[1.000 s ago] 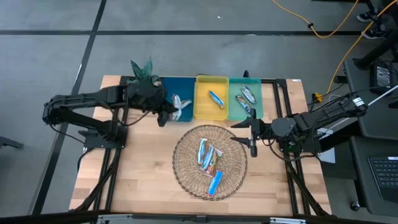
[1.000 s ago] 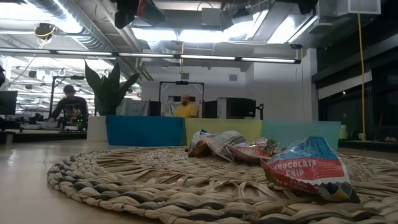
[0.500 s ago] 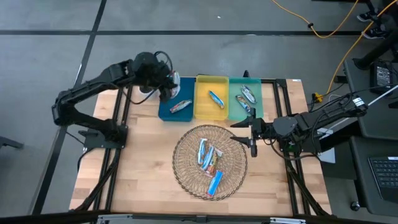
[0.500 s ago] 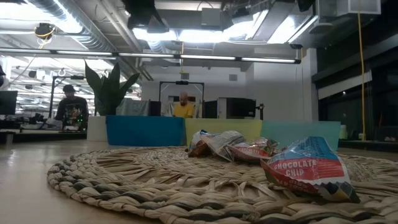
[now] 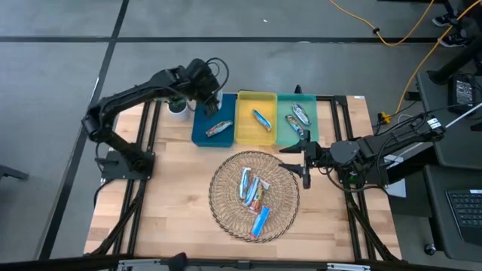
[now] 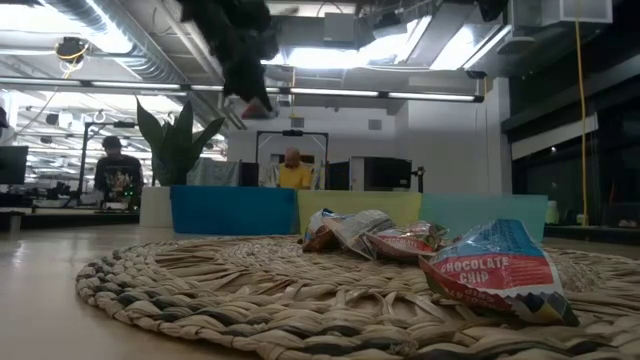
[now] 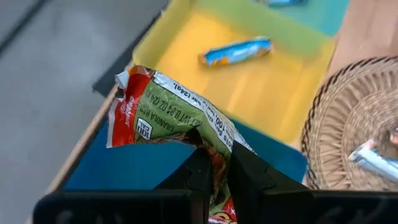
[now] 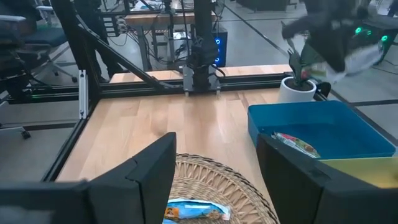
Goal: Pick and place Granola Bars by type
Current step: Put the red granola bar into the blue bin, then put the yellow granola bar into the yellow bin
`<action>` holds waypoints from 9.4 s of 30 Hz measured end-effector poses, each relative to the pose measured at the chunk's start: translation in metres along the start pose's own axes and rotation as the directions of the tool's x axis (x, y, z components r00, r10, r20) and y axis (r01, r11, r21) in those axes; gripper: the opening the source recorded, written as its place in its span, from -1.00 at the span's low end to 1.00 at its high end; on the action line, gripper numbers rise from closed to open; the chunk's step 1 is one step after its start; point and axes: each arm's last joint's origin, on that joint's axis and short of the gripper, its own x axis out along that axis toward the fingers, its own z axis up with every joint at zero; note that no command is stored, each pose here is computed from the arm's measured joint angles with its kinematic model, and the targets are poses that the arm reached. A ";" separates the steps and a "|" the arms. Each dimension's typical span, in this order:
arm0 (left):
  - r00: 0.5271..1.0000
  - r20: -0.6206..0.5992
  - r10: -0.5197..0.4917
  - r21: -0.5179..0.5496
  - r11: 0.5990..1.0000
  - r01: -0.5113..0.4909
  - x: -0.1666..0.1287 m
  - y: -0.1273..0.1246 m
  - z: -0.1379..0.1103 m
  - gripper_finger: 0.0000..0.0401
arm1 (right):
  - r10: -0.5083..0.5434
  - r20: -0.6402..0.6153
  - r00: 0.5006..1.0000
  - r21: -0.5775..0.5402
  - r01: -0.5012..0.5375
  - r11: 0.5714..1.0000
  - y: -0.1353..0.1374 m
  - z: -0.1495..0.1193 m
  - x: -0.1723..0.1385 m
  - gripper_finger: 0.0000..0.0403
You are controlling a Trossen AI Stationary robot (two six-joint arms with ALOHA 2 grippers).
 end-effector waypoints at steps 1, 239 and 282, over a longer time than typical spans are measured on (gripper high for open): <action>1.000 -0.017 -0.010 -0.008 1.000 0.010 0.007 0.004 0.000 -0.84 | 0.000 -0.001 1.000 0.000 0.000 1.000 0.000 0.000 0.000 0.11; 0.809 0.503 -0.304 0.464 0.885 0.044 -0.082 -0.198 -0.049 -0.89 | 0.290 0.099 0.952 0.223 -0.306 0.926 -0.059 0.064 0.143 0.42; 0.829 0.452 -0.330 0.457 0.884 0.102 -0.066 -0.195 -0.044 -0.87 | 0.295 0.122 0.948 0.216 -0.315 0.924 -0.058 0.067 0.142 -0.79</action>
